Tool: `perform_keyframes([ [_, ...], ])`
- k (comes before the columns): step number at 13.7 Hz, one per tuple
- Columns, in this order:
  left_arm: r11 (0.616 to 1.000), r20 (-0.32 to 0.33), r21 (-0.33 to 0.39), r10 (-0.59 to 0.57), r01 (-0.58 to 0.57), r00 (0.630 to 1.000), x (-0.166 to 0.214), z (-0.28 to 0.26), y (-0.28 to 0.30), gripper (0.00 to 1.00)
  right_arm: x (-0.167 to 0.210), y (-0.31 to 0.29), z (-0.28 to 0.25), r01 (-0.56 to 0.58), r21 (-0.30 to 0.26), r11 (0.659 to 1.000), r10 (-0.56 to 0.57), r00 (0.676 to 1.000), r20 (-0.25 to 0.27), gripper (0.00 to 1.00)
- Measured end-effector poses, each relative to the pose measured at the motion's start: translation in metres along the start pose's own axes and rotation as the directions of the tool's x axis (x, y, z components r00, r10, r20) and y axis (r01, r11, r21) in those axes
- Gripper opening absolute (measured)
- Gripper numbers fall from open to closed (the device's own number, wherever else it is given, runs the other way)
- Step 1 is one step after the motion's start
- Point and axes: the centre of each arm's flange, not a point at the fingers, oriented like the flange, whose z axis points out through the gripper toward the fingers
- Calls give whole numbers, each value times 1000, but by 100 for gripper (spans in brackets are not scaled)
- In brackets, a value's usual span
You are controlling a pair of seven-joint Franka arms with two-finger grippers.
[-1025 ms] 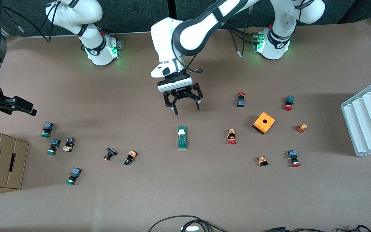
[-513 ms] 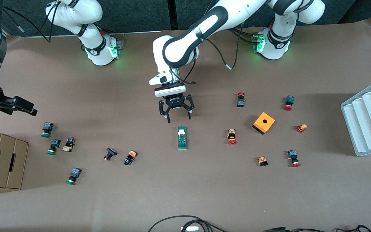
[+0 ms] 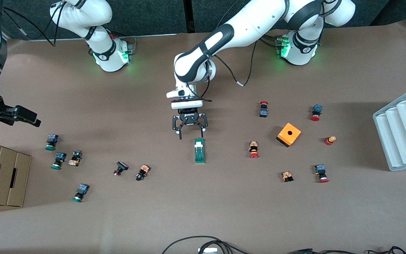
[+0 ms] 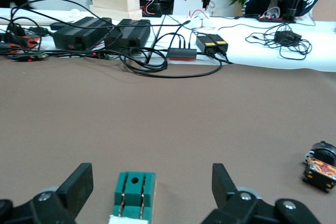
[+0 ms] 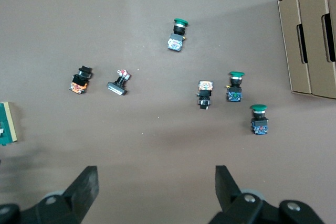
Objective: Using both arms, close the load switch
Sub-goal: 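Lower the open left gripper over the green load switch, then close the left gripper on the green switch body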
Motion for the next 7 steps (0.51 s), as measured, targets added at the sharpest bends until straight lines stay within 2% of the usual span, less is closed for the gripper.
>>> perform_keyframes([
  [5, 999, -78, -32, 26, -29, 997, -37, 18, -9, 100, 0, 0, 0, 0, 0, 1000, 0, 1000, 0, 99],
  [7, 999, -97, -23, 40, -42, 994, -47, 24, -13, 100, 0, 0, 0, 0, 0, 1000, 0, 1000, 0, 99],
])
